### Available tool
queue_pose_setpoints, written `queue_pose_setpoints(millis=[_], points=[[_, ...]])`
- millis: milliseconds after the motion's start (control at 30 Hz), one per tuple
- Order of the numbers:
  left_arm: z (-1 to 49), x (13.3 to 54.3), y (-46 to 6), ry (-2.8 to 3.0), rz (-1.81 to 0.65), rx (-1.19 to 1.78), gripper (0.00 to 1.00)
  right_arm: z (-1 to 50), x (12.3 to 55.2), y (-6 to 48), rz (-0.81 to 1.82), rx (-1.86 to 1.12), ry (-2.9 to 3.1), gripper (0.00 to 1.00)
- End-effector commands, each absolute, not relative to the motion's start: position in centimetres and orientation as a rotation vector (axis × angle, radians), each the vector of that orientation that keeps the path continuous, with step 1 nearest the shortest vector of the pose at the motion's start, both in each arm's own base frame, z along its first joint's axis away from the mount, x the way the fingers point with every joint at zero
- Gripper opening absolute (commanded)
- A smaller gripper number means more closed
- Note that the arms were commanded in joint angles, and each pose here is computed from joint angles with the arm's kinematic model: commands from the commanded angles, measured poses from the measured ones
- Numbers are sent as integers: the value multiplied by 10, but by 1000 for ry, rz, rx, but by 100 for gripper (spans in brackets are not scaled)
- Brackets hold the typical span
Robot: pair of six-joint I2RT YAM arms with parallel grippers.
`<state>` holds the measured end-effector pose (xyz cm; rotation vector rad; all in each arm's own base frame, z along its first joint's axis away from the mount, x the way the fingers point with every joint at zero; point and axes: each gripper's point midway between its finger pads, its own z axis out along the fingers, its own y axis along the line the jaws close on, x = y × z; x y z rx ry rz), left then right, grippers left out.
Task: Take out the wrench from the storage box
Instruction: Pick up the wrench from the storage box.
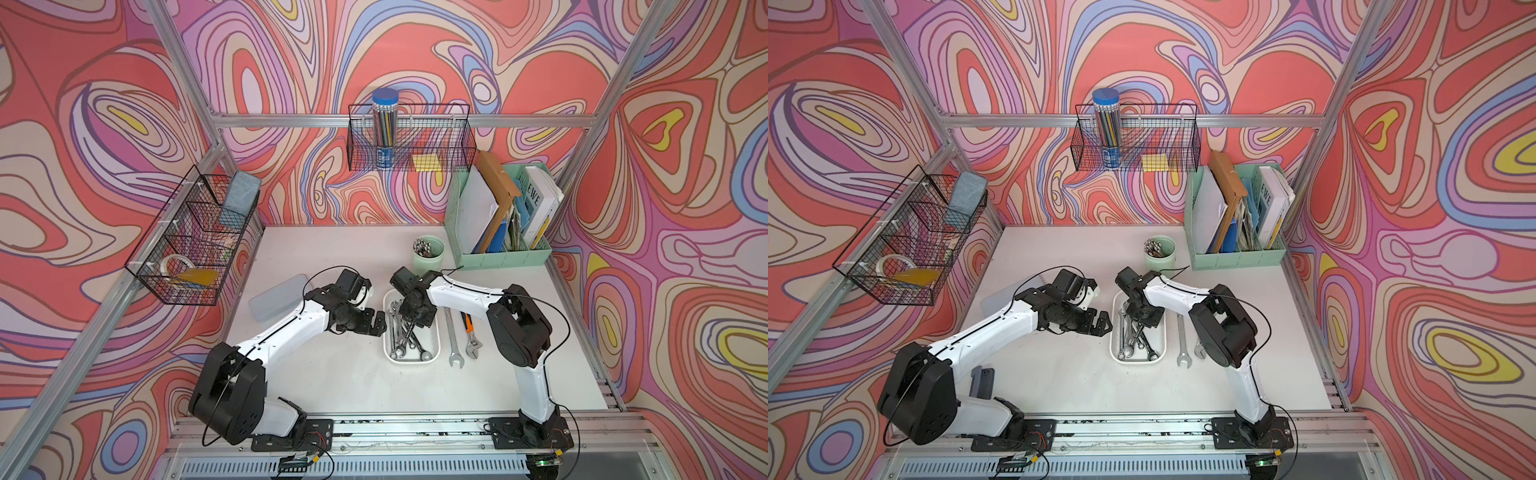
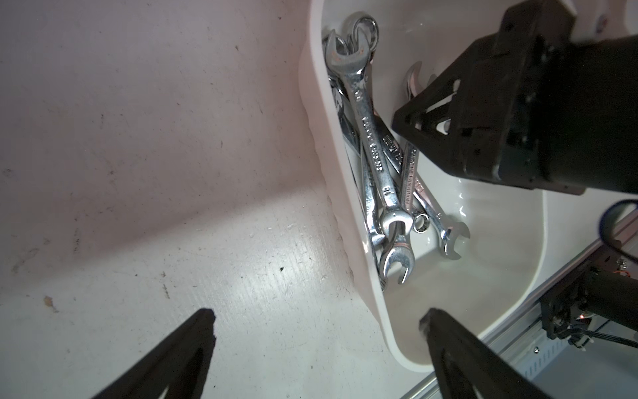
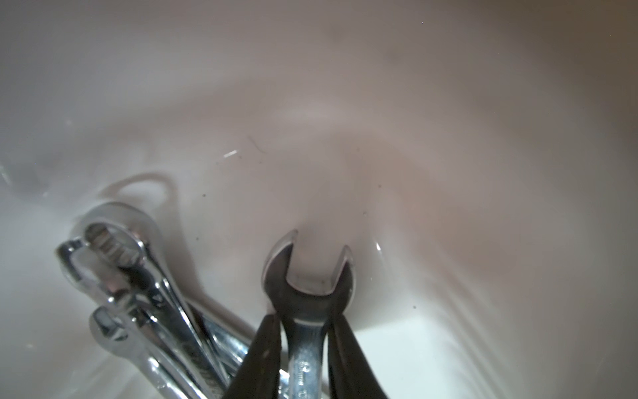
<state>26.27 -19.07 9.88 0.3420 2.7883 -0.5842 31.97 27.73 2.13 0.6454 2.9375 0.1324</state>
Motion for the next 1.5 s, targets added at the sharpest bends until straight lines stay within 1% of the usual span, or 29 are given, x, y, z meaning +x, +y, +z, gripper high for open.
queue_pose_setpoints(millis=[0,133,300,533,800,1267,1467], points=[[91,259,-185,2814,-555,349,99,-7,294,272,61,692,3048,18],[93,260,-185,2809,-556,350,99,-2,300,275,79,650,3036,10],[93,259,-185,2812,-553,352,99,17,312,281,155,612,2978,0],[94,258,-183,2813,-546,358,99,42,320,281,186,535,2923,0],[92,259,-185,2818,-552,358,99,55,320,276,189,502,2895,0],[86,255,-183,2833,-554,349,99,58,321,278,220,452,2885,0],[84,254,-184,2838,-558,346,99,46,321,286,287,462,2906,0]])
